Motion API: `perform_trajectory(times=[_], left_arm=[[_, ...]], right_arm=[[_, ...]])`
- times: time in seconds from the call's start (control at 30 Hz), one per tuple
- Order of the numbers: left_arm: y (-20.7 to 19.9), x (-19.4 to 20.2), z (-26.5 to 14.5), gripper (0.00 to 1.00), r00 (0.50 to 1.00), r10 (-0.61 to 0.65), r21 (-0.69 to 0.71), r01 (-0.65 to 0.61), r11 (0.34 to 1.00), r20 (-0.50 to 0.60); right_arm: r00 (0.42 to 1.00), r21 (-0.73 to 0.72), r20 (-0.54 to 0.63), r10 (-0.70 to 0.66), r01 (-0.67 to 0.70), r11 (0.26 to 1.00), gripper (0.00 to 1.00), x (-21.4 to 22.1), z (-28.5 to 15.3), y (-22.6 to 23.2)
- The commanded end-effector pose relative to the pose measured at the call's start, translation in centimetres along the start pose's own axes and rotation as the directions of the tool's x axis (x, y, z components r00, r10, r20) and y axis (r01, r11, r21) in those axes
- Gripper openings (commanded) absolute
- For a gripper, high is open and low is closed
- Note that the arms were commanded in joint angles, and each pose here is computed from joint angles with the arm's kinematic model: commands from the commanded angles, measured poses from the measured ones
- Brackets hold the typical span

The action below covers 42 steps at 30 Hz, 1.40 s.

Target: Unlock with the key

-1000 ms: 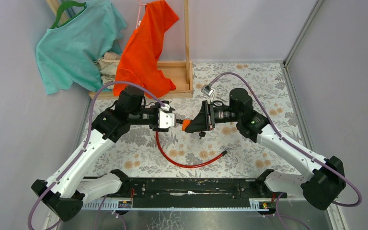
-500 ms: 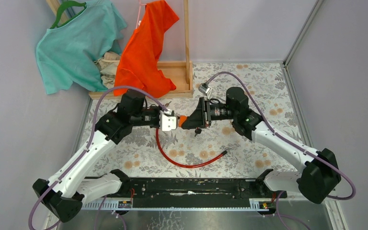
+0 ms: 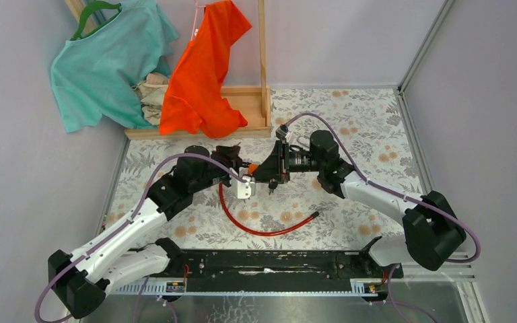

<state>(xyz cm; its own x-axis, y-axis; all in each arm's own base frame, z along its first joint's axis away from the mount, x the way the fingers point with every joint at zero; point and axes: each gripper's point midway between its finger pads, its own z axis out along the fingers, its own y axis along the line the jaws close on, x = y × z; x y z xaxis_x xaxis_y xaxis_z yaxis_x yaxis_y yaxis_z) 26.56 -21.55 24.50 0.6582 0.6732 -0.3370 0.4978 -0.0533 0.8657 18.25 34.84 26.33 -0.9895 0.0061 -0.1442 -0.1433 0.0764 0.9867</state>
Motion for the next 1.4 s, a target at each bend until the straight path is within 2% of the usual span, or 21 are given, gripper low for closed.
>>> perform_trajectory(times=[0.0,0.1,0.13,0.2,0.3,0.5,0.6,0.83,1.2,1.23,1.27,1.33,1.37], left_arm=[[2.8,0.1,0.0,0.60,0.999,-0.033,-0.104,0.031,0.994,-0.024],[0.8,0.0,-0.4,0.97,0.979,-0.200,0.049,0.201,0.978,-0.027],[0.0,-0.1,-0.7,1.00,0.963,-0.268,0.117,0.268,0.956,-0.018],[-1.2,0.2,-1.5,1.00,0.929,-0.368,0.202,0.370,0.907,-0.047],[-2.7,1.8,-2.2,1.00,0.895,-0.427,0.269,0.446,0.854,-0.130],[-2.9,4.8,-2.9,1.00,0.777,-0.564,0.251,0.627,0.738,-0.280],[-2.2,5.3,-2.9,1.00,0.722,-0.621,0.228,0.688,0.689,-0.303],[-2.1,5.2,-2.9,1.00,0.700,-0.657,0.202,0.712,0.673,-0.280],[-2.3,5.8,-3.0,1.00,0.659,-0.687,0.161,0.747,0.645,-0.304],[-2.3,5.8,-3.1,1.00,0.658,-0.689,0.158,0.748,0.645,-0.304],[-2.2,5.8,-3.1,1.00,0.656,-0.691,0.154,0.750,0.643,-0.305],[-2.0,6.0,-3.1,1.00,0.650,-0.693,0.143,0.753,0.642,-0.310],[-1.9,6.1,-3.1,1.00,0.645,-0.696,0.133,0.756,0.640,-0.315]], right_arm=[[0.996,-0.056,0.071,-0.055,0.059,0.997,0.00,-1.9,-0.5,1.5],[0.992,-0.003,0.113,-0.061,0.062,0.998,0.00,-3.4,-1.3,-0.2],[0.990,0.025,0.125,-0.063,0.060,0.998,0.00,-3.9,-1.6,-1.1],[0.987,0.065,0.144,-0.065,0.056,0.996,0.00,-4.7,-2.1,-2.8],[0.984,0.133,0.165,-0.061,0.039,0.990,0.00,-5.9,-2.6,-5.5],[0.980,0.314,0.146,-0.135,0.083,0.946,0.00,-7.8,-2.1,-11.1],[0.979,0.394,0.125,-0.161,0.099,0.914,0.00,-8.4,-2.0,-14.1],[0.985,0.522,0.071,-0.155,0.096,0.848,0.00,-7.3,-1.0,-20.8],[0.994,0.545,0.059,-0.090,0.043,0.838,0.00,-5.3,-0.3,-23.8],[0.995,0.549,0.060,-0.086,0.038,0.835,0.25,-5.3,-0.4,-23.8],[0.994,0.562,0.062,-0.086,0.037,0.826,0.41,-5.3,-0.5,-23.9],[0.993,0.599,0.062,-0.103,0.045,0.799,0.60,-5.6,-1.0,-24.1],[0.991,0.623,0.064,-0.117,0.052,0.781,0.73,-5.8,-1.4,-24.1]])
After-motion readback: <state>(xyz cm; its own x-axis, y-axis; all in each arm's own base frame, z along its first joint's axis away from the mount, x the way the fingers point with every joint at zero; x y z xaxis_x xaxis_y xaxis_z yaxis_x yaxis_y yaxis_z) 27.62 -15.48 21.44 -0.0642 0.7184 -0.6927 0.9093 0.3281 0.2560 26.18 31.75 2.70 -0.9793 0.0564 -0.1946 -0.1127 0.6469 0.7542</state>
